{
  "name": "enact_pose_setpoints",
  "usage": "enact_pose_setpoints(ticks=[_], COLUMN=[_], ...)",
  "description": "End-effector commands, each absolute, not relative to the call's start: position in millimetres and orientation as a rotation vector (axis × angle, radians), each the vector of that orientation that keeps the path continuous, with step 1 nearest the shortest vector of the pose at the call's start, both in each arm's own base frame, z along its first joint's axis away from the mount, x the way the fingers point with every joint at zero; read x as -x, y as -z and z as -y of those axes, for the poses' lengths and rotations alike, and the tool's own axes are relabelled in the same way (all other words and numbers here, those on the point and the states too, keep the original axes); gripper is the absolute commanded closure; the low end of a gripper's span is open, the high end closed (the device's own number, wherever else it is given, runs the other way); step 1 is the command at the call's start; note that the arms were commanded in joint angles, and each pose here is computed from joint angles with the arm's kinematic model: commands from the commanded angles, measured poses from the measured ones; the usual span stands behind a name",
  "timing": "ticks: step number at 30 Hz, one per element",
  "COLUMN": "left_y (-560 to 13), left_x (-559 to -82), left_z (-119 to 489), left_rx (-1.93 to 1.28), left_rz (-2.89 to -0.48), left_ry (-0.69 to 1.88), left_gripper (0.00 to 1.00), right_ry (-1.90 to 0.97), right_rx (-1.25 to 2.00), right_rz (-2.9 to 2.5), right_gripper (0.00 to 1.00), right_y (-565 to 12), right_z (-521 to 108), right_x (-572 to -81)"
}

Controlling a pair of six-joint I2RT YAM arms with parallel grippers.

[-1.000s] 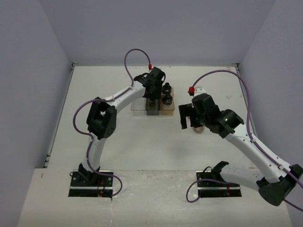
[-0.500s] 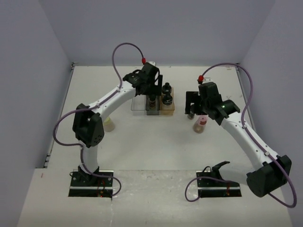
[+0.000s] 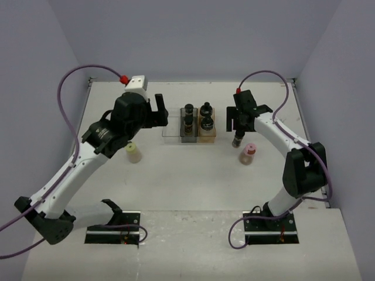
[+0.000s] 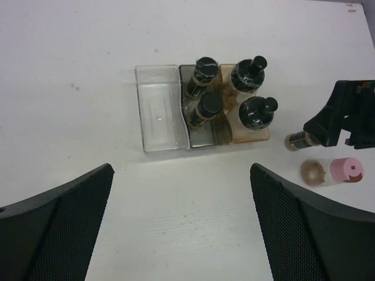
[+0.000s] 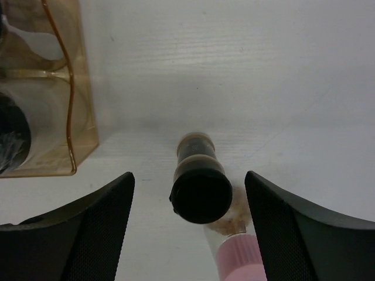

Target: Organize the condiment bottles

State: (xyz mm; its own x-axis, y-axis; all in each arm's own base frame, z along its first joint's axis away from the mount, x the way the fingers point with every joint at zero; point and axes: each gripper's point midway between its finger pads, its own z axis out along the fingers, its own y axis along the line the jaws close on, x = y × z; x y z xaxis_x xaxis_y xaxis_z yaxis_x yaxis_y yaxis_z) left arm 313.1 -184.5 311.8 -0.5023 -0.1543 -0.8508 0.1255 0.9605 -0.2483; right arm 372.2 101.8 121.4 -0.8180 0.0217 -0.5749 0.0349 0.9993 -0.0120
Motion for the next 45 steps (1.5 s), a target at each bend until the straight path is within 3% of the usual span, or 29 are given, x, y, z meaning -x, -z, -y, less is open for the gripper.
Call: enact_pose_setpoints(ticks=[1, 4, 10, 16, 23, 31, 35, 45], left_y=[-308, -304, -290, -268, -244, -202, -193, -184], left_x=[-291, -269, -254, -250, -249, -257, -261, -264], left_z=[151, 122, 93, 87, 71, 63, 63, 58], left_rx=[0.076, 0.107, 0.133, 0.119, 0.141, 0.176, 0.176, 0.188], left_rz=[-2.051, -2.038, -2.051, -2.087, -2.104, -2.126, -2.16, -2.175], left_ry=[0.266, 0.198, 0.08, 0.024, -0.092, -0.18, -0.197, -0.186], left_gripper=[0.0, 0.0, 0.0, 0.0, 0.0, 0.0, 0.0, 0.0], right_ry=[0.032, 0.029, 0.041, 0.046, -0.053, -0.261, -0.356, -0.345], right_rx=[-0.056, -0.071, -0.108, -0.115, -0.045, 0.175, 0.297, 0.448], right_rz=[-2.517, -2.552, -2.514, -2.455, -2.352, -2.256, -2.262, -2.221], right_gripper=[0.25, 0.4, 0.61, 0.76, 0.79, 0.78, 0.79, 0.79], right_y=[-118, -100, -115, -152, -218, -294, -298, -273], right_z=[-101, -100, -96, -91, -114, -189, -229, -303], right_x=[-386, -378, -377, -372, -349, -314, -310, -359])
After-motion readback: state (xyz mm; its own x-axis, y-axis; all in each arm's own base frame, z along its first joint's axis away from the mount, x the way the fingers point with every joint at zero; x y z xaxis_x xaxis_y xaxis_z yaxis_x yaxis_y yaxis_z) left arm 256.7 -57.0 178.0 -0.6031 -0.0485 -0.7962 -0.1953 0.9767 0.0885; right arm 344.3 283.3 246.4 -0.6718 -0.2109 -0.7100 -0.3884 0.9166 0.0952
